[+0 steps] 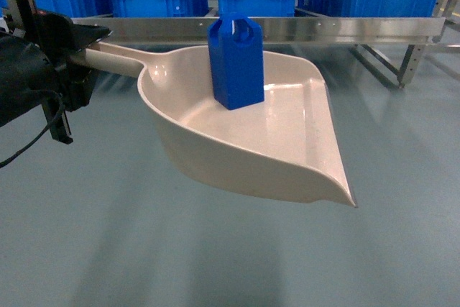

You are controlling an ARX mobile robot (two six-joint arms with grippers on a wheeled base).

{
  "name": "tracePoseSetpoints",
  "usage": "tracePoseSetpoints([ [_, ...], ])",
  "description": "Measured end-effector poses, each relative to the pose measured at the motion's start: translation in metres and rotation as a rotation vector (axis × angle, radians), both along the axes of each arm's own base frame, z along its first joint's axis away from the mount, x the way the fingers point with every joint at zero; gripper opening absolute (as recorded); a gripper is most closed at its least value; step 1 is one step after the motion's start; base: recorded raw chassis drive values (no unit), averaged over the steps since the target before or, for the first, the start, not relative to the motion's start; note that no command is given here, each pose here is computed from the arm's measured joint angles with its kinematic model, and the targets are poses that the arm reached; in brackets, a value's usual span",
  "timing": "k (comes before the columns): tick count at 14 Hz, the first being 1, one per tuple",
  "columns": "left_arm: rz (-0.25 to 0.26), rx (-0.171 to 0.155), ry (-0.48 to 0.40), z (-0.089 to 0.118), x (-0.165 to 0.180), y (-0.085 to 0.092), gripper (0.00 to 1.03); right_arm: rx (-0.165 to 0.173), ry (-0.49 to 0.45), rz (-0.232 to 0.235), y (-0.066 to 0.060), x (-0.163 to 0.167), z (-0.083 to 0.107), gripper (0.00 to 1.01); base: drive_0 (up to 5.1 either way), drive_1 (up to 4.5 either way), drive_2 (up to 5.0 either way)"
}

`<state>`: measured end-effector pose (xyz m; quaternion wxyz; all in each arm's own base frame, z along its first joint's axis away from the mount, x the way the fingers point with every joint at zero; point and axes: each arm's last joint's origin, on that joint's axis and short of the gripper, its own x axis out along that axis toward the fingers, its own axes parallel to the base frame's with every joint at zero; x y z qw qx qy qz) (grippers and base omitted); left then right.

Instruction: Place part in tray to right shelf

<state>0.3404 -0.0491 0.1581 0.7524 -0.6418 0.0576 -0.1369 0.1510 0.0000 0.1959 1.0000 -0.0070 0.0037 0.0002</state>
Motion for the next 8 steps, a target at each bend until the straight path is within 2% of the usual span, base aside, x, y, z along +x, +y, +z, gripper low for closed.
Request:
tracePoseSetpoints([
  [8,-0.003,0.000,0.001,0.0000,-0.0001,-0.0012,0.13,0.000,0.000,0.000,0.0000,-0.0002,0.0001,0.98,0.8,0.81,0.8],
])
